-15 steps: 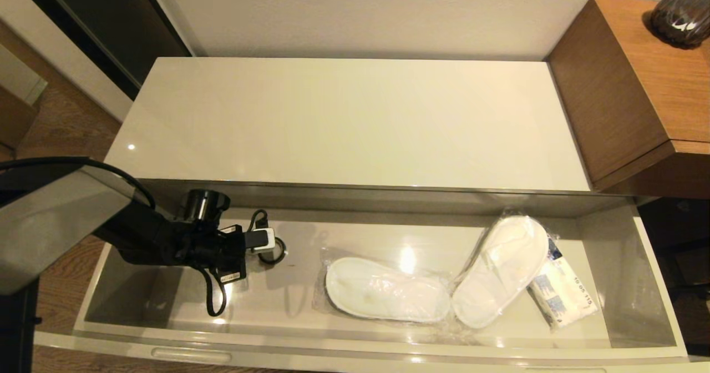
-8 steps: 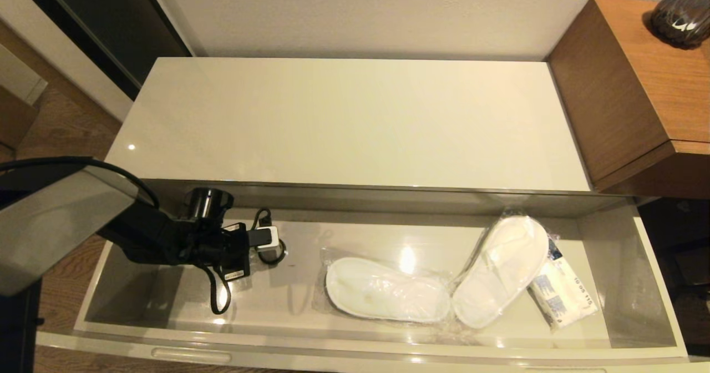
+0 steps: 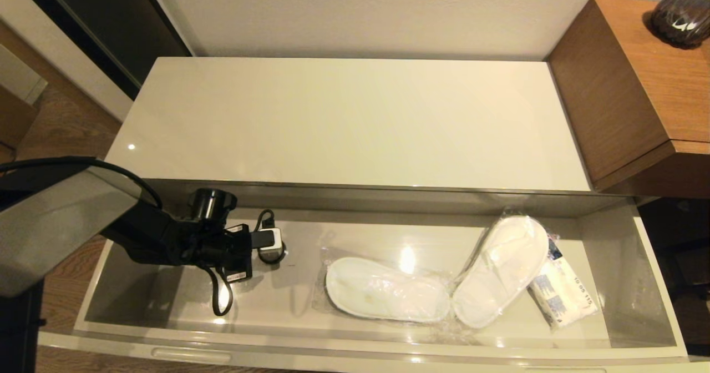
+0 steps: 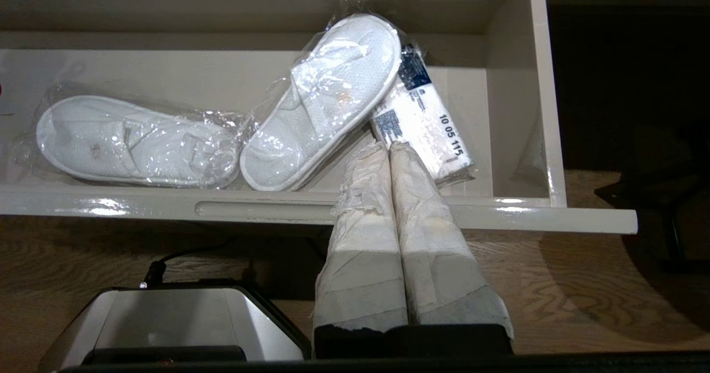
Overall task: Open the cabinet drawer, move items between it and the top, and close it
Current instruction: Take out the adhesive tape from the drawer
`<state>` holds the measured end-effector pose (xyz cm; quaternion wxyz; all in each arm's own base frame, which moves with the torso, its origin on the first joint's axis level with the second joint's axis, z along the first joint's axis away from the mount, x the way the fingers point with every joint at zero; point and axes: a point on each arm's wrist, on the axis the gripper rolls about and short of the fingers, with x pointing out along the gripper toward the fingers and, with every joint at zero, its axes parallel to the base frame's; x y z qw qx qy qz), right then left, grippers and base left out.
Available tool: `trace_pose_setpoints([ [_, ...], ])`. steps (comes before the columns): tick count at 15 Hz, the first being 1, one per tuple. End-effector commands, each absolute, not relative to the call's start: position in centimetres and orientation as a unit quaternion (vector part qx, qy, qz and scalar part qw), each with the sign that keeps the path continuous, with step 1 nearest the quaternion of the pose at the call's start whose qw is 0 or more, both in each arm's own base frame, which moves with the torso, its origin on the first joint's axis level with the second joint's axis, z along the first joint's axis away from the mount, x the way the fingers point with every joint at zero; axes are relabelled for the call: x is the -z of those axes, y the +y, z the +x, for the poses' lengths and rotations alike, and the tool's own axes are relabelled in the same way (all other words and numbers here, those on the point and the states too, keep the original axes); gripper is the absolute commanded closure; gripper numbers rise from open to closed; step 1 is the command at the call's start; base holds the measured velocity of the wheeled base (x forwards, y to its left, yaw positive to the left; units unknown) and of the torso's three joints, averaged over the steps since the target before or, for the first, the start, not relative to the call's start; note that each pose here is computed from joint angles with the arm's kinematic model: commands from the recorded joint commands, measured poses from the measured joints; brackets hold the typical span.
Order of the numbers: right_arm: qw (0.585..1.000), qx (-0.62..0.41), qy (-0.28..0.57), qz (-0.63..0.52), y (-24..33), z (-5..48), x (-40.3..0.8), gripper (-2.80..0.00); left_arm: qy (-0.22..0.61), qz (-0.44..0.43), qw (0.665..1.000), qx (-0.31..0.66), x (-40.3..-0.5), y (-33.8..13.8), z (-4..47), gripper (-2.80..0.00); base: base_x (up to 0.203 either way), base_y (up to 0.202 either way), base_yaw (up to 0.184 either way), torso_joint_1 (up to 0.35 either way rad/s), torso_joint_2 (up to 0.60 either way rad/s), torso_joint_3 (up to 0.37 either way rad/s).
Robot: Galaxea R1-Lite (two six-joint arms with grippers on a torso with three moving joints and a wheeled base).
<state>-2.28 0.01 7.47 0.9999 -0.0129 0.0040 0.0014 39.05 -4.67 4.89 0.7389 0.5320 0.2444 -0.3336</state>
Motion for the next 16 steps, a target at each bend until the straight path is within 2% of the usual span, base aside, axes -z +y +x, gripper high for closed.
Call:
trace_pose_setpoints([
  [1, 1.0, -0.002, 0.005, -0.013, 0.0, -2.3, -7.4, 0.0, 0.234, 0.537, 0.737, 0.338, -4.9, -5.5, 39.4, -2.8, 0.0, 0.0, 0.0, 0.0, 0.0, 0.0],
  [16, 1.0, -0.002, 0.005, -0.013, 0.0, -2.3, -7.5, 0.0, 0.224, 0.54, 0.736, 0.342, -3.6, -7.3, 41.5, -2.8, 0.0, 0.0, 0.0, 0.0, 0.0, 0.0],
])
